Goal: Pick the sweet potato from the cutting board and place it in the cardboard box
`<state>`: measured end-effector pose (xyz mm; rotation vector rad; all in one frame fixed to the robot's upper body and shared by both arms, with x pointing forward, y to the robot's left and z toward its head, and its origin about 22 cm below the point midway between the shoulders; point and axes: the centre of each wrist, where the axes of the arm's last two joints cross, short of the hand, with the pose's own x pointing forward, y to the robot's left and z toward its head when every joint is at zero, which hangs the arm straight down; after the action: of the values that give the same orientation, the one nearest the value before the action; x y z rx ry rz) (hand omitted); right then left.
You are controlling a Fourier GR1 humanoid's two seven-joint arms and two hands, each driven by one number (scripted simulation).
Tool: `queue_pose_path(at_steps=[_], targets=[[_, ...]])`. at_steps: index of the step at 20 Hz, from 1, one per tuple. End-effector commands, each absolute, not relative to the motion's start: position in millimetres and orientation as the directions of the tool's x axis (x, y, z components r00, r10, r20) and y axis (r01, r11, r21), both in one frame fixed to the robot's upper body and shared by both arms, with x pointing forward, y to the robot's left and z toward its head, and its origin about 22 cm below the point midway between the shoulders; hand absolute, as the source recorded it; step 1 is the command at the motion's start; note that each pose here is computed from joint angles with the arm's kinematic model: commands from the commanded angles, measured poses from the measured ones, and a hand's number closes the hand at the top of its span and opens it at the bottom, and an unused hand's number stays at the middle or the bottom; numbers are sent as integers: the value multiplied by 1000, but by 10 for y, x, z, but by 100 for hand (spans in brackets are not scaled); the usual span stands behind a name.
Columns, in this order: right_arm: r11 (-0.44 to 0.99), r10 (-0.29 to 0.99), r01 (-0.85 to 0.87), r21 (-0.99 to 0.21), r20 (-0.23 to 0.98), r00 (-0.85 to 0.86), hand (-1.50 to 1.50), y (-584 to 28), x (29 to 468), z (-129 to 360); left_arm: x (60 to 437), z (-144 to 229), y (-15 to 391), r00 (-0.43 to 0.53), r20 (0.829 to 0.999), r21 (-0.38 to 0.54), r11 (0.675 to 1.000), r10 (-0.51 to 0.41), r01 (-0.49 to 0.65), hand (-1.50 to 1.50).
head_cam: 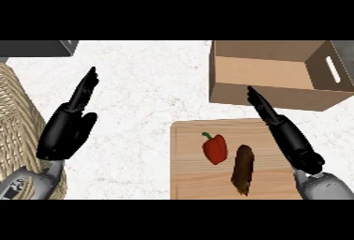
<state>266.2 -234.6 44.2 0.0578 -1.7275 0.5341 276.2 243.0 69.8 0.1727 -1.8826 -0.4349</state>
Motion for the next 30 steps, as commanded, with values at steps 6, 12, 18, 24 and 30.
queue_pose_path(at_steps=[6, 12, 18, 24, 30], targets=[[722, 689, 233, -652, 646, -327, -150, -2479, 2807, 1697, 2801, 662, 2743, -263, 875, 449, 884, -406, 131, 0], [341, 940, 183, -922, 331, -87, -150, -2538, 2497, 1721, 2758, 693, 2768, -208, 903, 412, 895, -376, 172, 0], [80, 988, 38, -996, 75, -133, -150, -2169, 2108, 1845, 2785, 714, 2713, -220, 908, 397, 898, -355, 189, 0], [-141, 990, -196, -970, -140, -19, -150, -1901, 2006, 1788, 2805, 879, 2557, -250, 904, 405, 883, -348, 236, 0], [-247, 966, -389, -887, -258, -25, -150, -1644, 2087, 1562, 2896, 872, 2477, -266, 900, 409, 878, -344, 249, 0]])
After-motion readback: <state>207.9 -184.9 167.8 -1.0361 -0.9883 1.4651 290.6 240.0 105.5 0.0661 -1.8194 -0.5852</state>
